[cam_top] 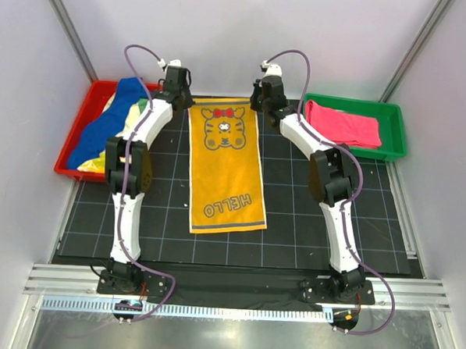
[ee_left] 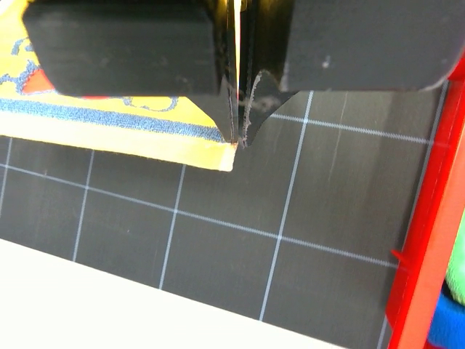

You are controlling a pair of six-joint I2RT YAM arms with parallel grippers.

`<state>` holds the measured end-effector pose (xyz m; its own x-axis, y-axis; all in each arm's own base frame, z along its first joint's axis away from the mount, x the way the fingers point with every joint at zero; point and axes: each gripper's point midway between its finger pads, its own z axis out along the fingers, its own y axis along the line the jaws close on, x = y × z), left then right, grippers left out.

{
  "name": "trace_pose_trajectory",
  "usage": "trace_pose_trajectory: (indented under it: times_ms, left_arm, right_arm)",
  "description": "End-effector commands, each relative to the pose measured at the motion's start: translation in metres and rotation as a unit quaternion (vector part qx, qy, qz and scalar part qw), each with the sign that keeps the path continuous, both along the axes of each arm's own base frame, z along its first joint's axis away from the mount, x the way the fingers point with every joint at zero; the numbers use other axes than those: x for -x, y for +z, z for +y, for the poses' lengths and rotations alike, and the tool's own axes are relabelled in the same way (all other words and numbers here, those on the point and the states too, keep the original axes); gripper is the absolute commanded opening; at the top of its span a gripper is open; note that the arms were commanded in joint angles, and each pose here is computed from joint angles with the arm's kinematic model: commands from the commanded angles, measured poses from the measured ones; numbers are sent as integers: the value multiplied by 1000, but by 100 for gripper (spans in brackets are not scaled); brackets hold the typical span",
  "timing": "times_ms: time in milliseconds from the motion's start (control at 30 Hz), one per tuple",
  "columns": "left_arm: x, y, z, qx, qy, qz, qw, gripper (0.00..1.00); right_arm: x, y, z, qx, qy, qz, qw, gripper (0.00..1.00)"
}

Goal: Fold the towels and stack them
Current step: Fold the towel

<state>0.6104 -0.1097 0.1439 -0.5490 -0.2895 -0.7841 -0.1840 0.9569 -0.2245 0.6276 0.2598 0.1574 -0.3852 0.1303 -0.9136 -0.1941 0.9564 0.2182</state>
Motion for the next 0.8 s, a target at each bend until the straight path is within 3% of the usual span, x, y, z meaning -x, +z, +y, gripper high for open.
trace_pose_trajectory:
  times_ms: [0,333,567,600,767]
  left_arm:
    - [-18,57,3,3,-12,-77,997,0]
    - [-15,64,-7,27,-37,-80,996,0]
    - [19,66,-22,100,-45,-84,990,0]
    - [28,49,-22,104,-45,-65,991,0]
    - [59,46,-29,139,-44,-61,987,0]
  right_arm:
    - [-11,62,-2,-16,-3,-71,997,9]
    - [2,68,-3,-19,5,-60,998,9]
    - [29,70,-4,-42,18,-43,998,7]
    - [34,78,-5,-47,21,-46,998,7]
    - [70,53,-5,-49,29,-7,998,6]
